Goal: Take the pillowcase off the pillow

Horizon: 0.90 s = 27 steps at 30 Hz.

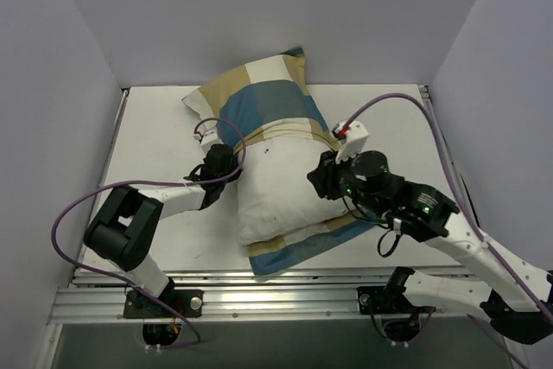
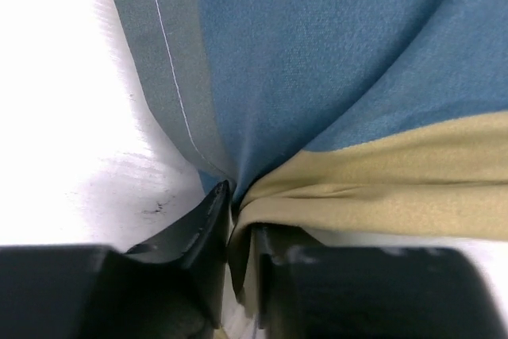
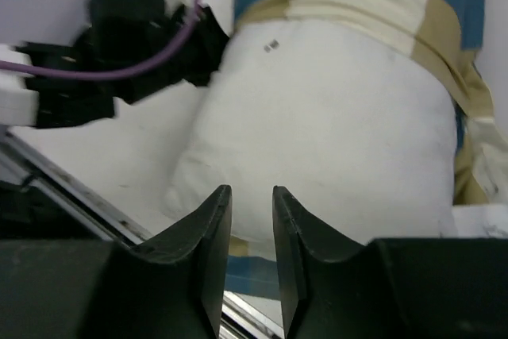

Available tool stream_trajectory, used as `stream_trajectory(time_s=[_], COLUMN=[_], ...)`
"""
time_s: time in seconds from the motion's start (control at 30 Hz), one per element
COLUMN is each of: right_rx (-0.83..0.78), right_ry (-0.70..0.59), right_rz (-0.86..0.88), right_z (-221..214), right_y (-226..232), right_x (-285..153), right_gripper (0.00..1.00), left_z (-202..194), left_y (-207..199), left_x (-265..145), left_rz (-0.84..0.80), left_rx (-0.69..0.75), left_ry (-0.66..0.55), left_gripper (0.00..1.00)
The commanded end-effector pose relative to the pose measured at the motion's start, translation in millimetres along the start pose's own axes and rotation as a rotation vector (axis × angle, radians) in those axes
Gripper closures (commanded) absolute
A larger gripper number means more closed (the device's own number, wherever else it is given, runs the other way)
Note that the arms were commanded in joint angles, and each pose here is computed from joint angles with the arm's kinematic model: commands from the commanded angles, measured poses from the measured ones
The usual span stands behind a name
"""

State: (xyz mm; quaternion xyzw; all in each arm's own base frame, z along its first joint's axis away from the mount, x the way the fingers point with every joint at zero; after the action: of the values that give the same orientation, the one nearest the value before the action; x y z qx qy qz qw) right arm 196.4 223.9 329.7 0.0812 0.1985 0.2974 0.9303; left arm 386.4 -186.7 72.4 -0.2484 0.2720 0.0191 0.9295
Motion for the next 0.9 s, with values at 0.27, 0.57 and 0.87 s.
stream_trajectory(time_s=[0.27,0.57,0.87], right_rx=[0.119,0.148,0.146], right_ry=[0.248,0.427,0.346], right_rz=[-0.414,-0.054,0.114], right_z=[-98.9,-172.9,-161.7], right_y=[-133.2,-52.5,20.5], right_x=[62.3,95.9,95.6], right_gripper=[0.46,0.4,0.4], left_z=[48.8,0.0,54.0], left_y=[-17.6,-42.6,-77.2], left_x=[-87.9,-86.4,-75.4], left_rz=[-0.087,-0.187,-0.19], left_rx=[0.058,0.083,0.209], left_ry=[0.028,0.262,0.183], left_gripper=[0.08,0.06,0.05])
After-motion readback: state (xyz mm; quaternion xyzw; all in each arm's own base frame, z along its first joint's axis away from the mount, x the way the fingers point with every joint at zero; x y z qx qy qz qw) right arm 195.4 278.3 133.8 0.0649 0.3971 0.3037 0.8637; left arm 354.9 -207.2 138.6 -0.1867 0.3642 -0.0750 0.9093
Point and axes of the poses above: each gripper's point midway between its finger pads, its own x axis out along the fingers, its own y axis along the line the jaws close on, z = x × y, the point moved 1 cm from there along -x, back along the fingers
